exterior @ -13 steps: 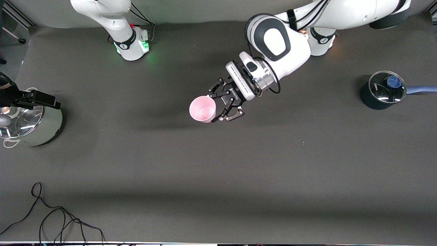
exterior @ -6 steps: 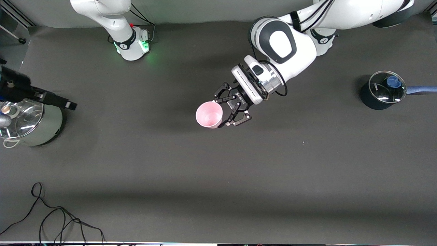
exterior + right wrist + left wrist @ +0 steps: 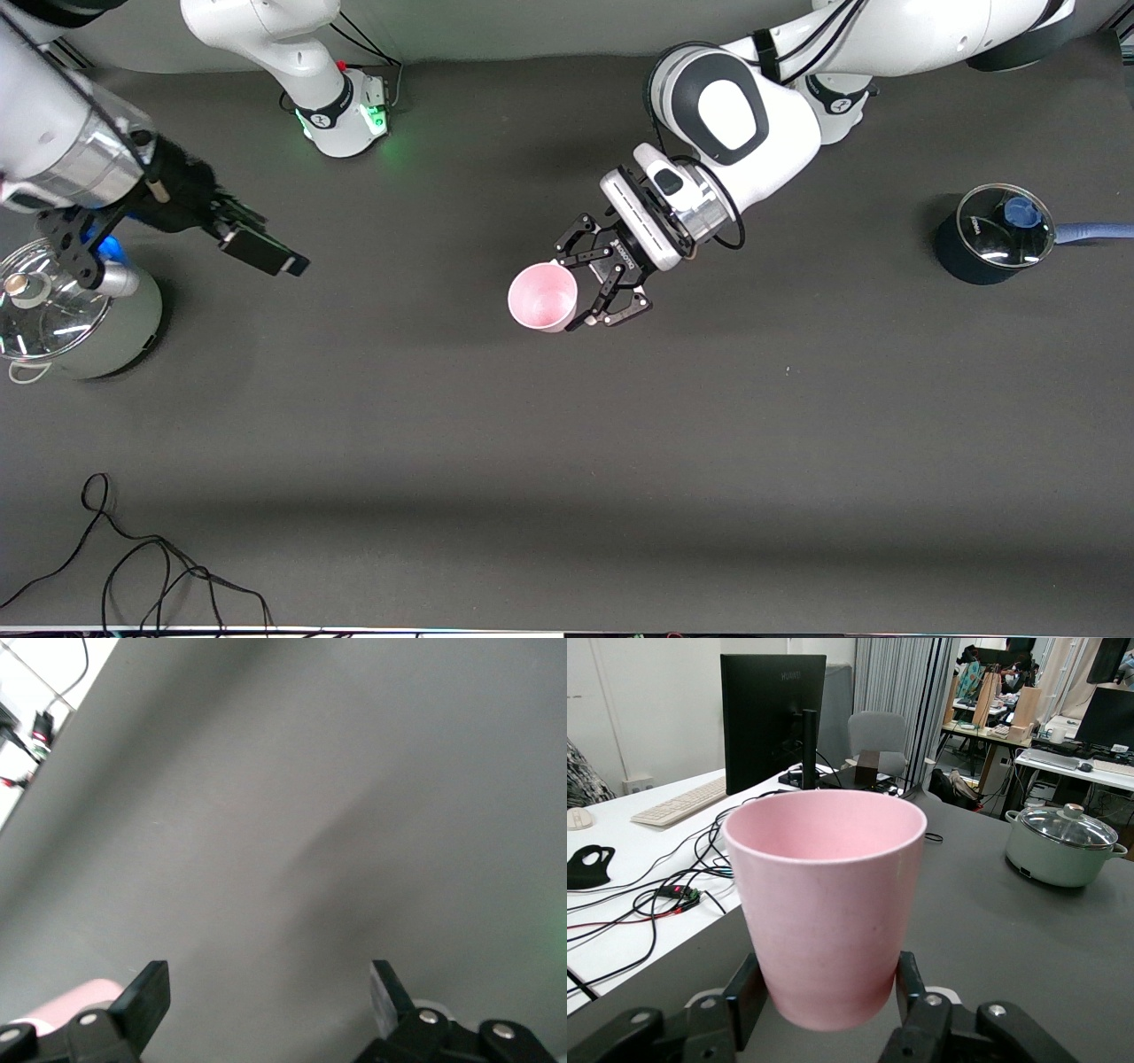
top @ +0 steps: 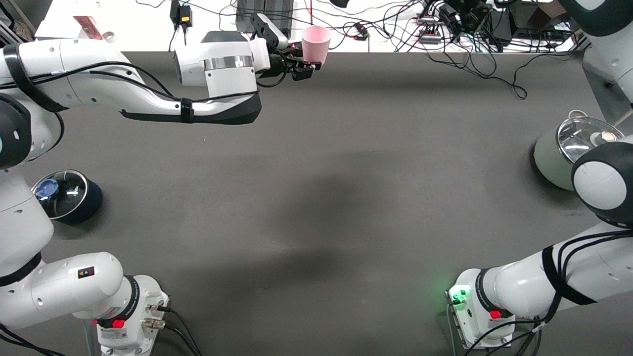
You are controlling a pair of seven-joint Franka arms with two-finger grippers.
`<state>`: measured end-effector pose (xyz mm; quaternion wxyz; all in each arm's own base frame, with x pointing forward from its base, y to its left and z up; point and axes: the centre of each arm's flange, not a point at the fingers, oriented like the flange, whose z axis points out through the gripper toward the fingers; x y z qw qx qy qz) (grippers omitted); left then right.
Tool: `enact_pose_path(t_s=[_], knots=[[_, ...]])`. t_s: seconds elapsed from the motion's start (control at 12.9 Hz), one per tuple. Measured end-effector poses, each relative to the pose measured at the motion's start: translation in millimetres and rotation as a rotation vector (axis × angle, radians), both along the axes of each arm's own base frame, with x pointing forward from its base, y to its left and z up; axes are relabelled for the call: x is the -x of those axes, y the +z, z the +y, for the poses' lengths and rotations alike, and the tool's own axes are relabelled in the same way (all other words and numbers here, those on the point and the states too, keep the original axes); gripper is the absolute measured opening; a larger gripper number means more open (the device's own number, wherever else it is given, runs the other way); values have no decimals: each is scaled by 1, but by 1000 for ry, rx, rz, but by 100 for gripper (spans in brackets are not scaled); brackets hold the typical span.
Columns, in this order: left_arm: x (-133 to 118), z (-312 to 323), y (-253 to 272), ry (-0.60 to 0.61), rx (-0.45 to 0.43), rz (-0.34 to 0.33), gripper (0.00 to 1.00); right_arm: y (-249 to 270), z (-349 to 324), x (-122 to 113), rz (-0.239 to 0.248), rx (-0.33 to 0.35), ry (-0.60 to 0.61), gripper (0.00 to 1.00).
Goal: Transfer pink cup from left to right arm
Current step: 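Reach the open right gripper to the cup rim beside the left gripper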
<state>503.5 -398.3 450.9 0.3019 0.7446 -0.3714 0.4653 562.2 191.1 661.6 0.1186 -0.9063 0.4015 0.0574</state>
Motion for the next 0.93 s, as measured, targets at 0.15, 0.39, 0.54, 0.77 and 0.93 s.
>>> enact_pose_path(t_s=[0.15, 0.39, 0.54, 0.77, 0.93], knots=[[0, 0, 0, 0, 0, 0, 64, 2, 29, 1, -11, -22, -131, 100], [-1, 1, -1, 2, -2, 1, 64, -7, 76, 0, -17, -57, -242, 100], [-2, 2, -2, 4, -4, 0, 64, -11, 111, 5, -15, -62, -247, 100], [-7, 6, -7, 12, -15, -4, 64, -12, 151, 15, -7, -69, -234, 100], [-10, 8, -10, 19, -21, -2, 64, -19, 171, 21, 3, -61, -216, 100]])
